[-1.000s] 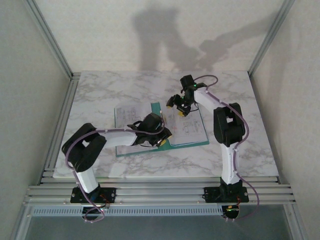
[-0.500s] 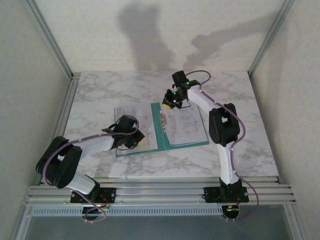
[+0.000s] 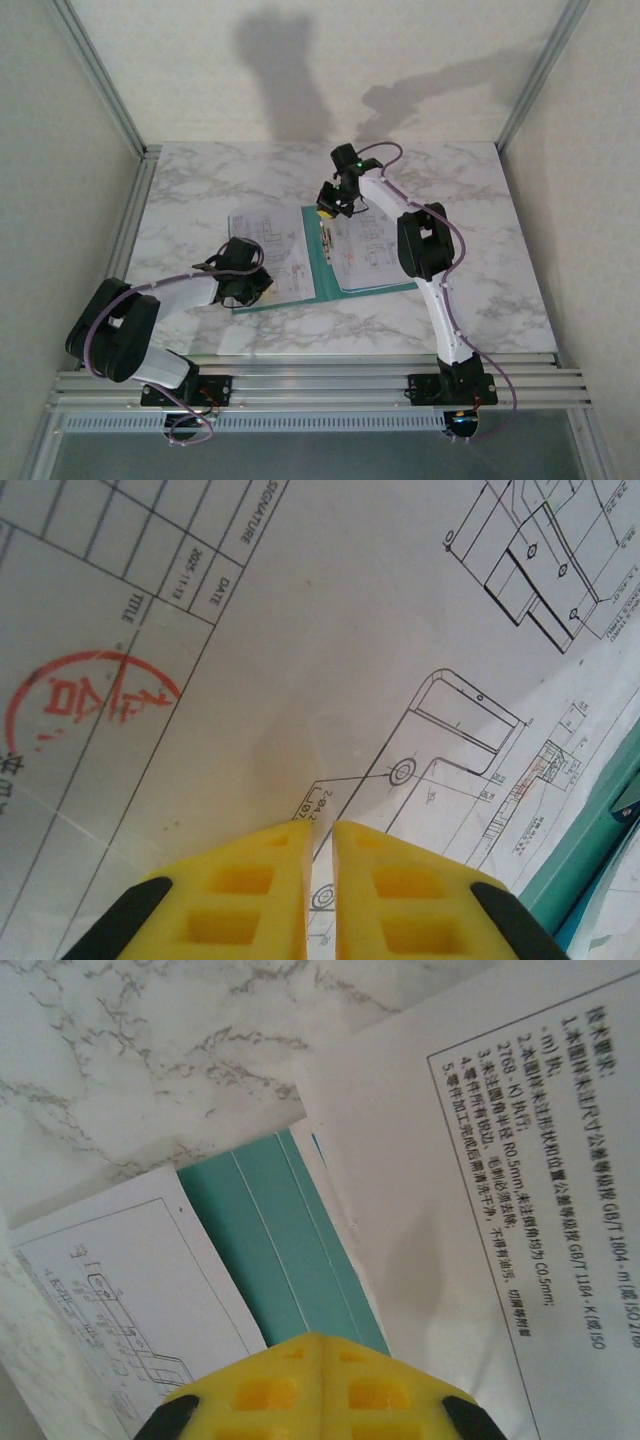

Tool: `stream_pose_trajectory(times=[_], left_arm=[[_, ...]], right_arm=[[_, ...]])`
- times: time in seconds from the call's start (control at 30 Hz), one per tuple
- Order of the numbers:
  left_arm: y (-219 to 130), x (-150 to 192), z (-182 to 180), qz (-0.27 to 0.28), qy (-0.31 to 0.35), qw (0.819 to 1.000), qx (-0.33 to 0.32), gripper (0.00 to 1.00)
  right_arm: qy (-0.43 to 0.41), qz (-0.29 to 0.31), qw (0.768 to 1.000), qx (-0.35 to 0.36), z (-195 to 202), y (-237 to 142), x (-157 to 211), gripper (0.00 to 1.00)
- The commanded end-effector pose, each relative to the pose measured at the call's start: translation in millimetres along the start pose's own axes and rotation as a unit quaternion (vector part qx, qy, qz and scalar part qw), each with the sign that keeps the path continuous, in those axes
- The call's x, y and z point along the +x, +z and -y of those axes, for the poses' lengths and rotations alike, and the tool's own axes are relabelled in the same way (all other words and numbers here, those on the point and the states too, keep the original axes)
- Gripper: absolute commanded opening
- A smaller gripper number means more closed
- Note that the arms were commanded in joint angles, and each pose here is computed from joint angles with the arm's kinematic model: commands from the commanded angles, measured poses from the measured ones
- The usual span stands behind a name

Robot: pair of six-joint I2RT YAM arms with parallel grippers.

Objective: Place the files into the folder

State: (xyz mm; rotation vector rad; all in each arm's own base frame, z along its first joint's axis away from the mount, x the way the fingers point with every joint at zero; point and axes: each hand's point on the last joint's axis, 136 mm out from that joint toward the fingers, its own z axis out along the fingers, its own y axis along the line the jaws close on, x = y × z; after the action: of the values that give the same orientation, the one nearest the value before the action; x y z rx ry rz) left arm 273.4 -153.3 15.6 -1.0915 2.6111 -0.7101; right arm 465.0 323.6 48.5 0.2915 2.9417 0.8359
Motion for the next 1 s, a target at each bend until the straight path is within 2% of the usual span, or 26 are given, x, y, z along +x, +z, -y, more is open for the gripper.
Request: stream_pose_trajectory(times=[0.0,0.47,0.97], left_arm=[[-0.1,-3.7,-16.1,0.012,-0.003,1.0,-0.022,0.13],[0.8,-4.0,-14.0,0.012,-0.006,1.0,-0.018,0.13],[0.4,-1.8,-17.6,0.01,-0.008,1.0,-0.018,0.13]], right_arm=[[-0.012,-0.015,1.0,0.016,1.7,5.0,9.0,0.01],[-0.021,-0.034,0.999,0.022,7.0,7.6,20.3,0.03],[-0.037,-0.011,0.999,0.022,2.4,2.9,10.3,0.05]])
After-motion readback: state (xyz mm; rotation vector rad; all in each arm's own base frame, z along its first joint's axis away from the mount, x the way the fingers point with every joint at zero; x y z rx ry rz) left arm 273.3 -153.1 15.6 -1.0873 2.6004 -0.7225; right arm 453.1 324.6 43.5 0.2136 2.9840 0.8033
